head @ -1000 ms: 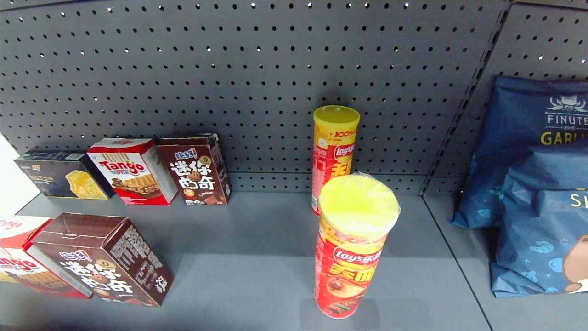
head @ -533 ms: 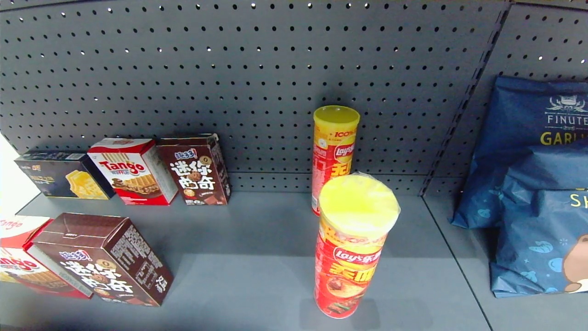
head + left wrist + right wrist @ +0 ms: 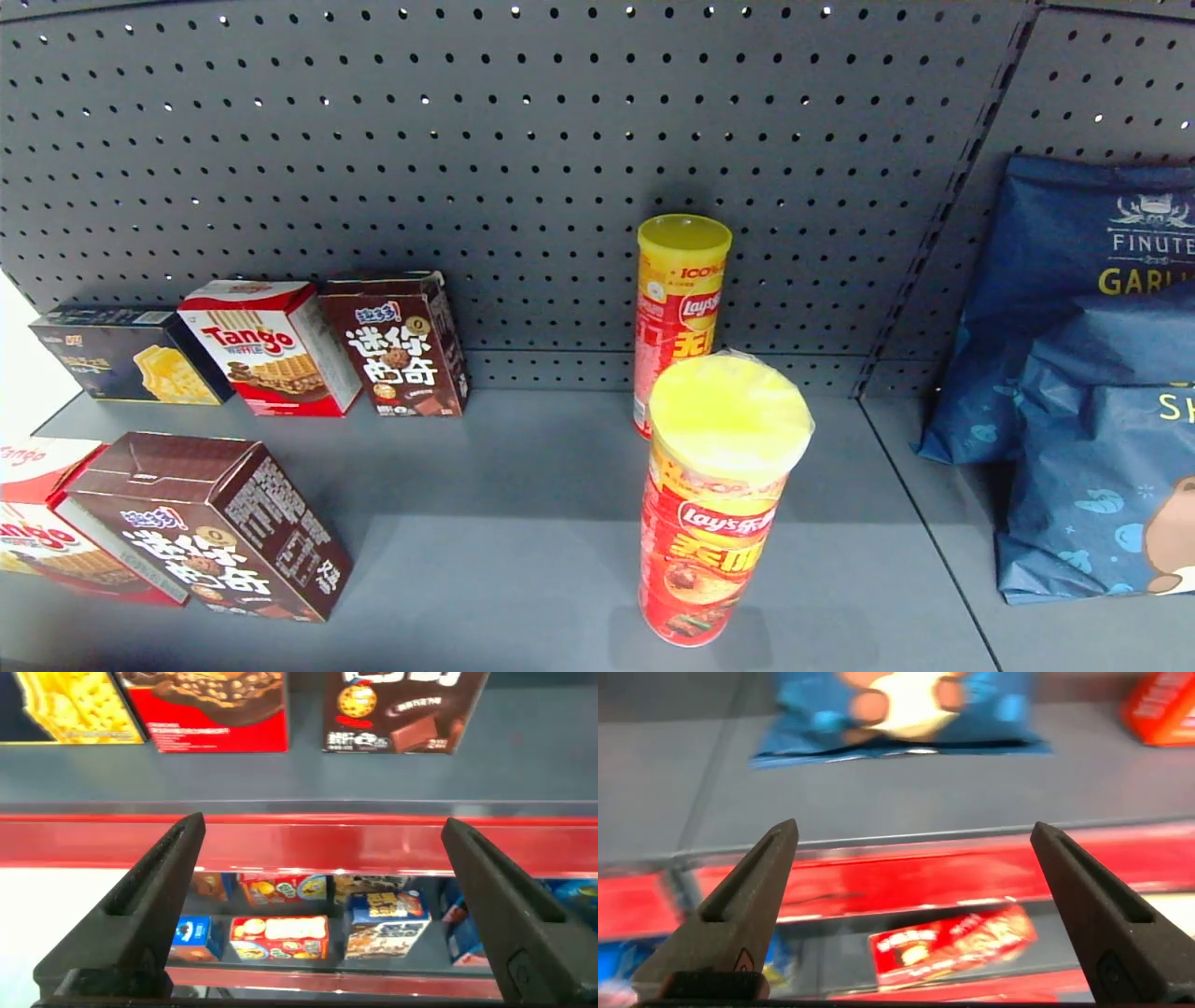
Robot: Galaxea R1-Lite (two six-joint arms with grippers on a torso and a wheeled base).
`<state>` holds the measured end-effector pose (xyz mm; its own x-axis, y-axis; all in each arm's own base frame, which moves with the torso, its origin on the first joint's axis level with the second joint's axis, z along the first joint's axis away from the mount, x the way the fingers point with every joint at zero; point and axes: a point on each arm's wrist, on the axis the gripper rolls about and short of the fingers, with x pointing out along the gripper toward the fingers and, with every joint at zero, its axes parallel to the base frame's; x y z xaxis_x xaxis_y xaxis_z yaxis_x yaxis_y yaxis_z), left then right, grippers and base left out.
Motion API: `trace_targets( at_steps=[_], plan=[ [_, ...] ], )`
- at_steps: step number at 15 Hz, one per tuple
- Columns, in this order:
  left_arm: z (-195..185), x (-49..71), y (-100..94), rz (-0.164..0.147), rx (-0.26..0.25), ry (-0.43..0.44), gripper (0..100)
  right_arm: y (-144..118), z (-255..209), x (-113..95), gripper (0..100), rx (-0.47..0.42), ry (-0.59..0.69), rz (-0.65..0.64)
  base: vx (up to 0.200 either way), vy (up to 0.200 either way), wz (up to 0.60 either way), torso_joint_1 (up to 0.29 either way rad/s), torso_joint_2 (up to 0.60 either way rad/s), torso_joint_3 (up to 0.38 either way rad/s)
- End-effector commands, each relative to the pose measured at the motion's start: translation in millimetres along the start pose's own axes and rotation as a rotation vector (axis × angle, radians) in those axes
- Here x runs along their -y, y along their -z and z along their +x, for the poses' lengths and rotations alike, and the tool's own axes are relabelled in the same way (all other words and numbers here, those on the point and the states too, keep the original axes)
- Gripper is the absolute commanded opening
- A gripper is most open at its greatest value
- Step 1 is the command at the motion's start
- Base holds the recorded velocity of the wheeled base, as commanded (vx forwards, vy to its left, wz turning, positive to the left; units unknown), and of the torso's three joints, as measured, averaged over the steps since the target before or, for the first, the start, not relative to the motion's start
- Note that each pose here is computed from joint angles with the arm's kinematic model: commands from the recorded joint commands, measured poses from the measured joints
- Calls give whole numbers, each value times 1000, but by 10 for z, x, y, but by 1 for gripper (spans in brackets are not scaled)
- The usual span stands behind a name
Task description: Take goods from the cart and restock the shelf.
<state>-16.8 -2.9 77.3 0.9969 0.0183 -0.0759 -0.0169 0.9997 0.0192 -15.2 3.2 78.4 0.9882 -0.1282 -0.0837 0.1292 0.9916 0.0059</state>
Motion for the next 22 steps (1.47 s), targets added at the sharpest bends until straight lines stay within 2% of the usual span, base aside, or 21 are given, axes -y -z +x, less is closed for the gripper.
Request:
trace_targets(
  at_steps=[1, 2, 5, 22],
  plan=[
    [5, 0, 2, -3, -7, 0, 100, 2, -8, 18, 100, 10, -115, -9, 0, 0, 0, 0, 0, 0],
    [5, 0, 2, -6, -7, 3, 100, 16, -50, 30, 100, 66, -152, -8, 0, 0, 0, 0, 0, 0],
    [5, 0, 2, -6, -7, 3, 100, 25, -71, 34, 100, 92, -162, -8, 0, 0, 0, 0, 0, 0],
    [5, 0, 2, -6, -7, 3, 100, 25, -71, 34, 100, 92, -162, -8, 0, 0, 0, 0, 0, 0]
  ],
)
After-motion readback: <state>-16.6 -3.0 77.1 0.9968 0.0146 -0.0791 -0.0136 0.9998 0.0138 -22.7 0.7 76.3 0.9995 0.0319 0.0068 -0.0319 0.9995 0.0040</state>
